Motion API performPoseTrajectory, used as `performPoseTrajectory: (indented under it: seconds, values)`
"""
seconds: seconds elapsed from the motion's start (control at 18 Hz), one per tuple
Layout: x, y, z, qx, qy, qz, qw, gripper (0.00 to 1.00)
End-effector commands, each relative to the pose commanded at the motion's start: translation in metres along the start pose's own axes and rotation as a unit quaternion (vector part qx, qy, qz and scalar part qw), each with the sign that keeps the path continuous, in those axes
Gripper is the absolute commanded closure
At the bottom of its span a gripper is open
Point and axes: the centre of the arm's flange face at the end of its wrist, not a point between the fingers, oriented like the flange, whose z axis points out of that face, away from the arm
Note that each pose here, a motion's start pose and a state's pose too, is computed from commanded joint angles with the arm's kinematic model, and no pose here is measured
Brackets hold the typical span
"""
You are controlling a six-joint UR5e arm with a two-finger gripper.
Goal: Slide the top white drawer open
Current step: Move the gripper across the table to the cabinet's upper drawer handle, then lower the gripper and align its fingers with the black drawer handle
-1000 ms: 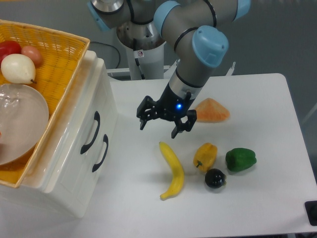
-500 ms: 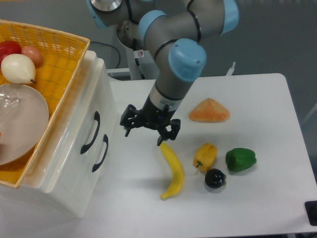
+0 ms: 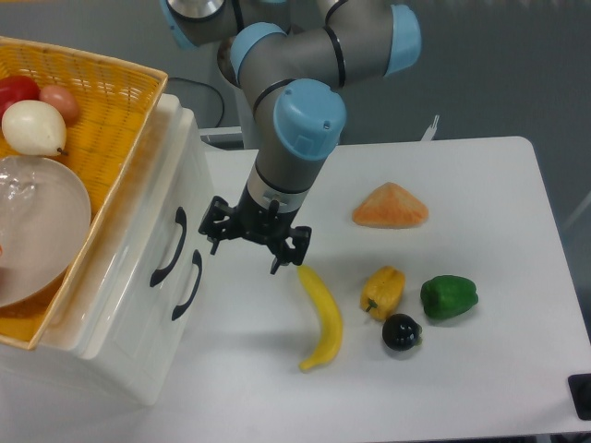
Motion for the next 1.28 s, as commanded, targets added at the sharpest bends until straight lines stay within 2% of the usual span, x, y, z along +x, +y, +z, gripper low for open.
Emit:
performPoseTrajectory:
  seconds: [0.33,0.5,1.0,1.28]
  values:
    - [0.001,0.006,0.017,-0.035,0.038,-0.042,0.9978,0.0]
    - [-0.006,0.007,0.013,-0.03,0.04,-0.048,0.9976,0.0]
    - [-0.014,0.007,0.007,-0.006,0.082,-0.07,0.9941,0.0]
    - [-0.012,0.006,0.007,-0.006,0.082,-0.067,0.9944,0.0]
